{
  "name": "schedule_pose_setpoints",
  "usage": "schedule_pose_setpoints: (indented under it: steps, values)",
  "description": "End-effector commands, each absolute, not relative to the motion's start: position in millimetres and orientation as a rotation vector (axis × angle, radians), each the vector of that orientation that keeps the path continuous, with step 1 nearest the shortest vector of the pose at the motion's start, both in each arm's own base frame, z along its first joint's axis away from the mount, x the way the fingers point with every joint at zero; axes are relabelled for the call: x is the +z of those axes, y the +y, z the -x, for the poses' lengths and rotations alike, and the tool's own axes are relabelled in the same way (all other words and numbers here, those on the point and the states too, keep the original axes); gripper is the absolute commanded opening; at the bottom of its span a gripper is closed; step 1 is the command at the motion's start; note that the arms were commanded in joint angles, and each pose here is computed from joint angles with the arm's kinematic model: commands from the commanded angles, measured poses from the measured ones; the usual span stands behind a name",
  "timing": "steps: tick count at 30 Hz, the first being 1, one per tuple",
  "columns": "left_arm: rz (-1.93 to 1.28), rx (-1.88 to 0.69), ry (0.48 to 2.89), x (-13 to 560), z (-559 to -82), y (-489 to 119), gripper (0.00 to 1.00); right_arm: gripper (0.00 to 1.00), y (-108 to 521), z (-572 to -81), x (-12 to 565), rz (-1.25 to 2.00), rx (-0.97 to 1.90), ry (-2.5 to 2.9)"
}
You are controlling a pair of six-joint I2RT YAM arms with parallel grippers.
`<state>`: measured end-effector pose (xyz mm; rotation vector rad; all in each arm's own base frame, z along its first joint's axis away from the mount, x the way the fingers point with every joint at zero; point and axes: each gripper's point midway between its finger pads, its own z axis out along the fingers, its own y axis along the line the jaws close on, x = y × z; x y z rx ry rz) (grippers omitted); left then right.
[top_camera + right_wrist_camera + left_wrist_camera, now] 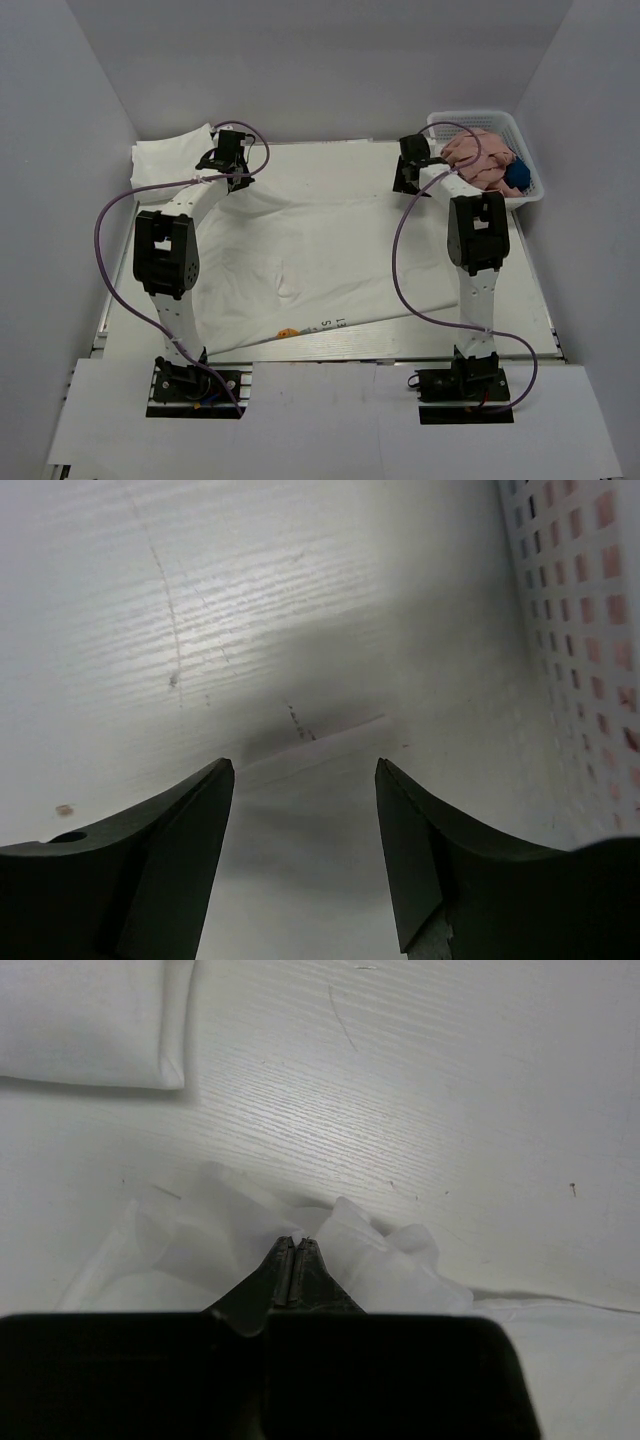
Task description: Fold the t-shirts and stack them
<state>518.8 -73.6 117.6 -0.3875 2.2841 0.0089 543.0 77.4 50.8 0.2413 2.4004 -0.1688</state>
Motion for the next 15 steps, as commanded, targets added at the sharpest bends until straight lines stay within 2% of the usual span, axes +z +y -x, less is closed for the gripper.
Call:
schedule_pose_setpoints:
  steps: [1,7,10,12,14,15]
  values:
    - [0.389,-0.034,2.220,150,-517,-78,0.00,0.65,71,-546,48,-0.293,-0.168,2.408]
    - [0.388,-0.031,2.229,148,-516,-77,0.00,0.65,68,-540,26,-0.316,-0.190,2.472]
    - [0.388,-0.031,2.229,148,-516,-77,0.00,0.58,72,-535,22,-0.311,-0.167,2.492]
    - [0.388,-0.031,2.229,148,-516,-77,0.00,0.42,74,-532,19,-0.311,-0.145,2.501]
    - [0.399,-0.031,2.237,144,-513,-77,0.00,0.31,77,-534,16,-0.313,-0.118,2.498]
    - [0.399,-0.031,2.237,144,-513,-77,0.00,0.19,80,-535,16,-0.306,-0.106,2.500]
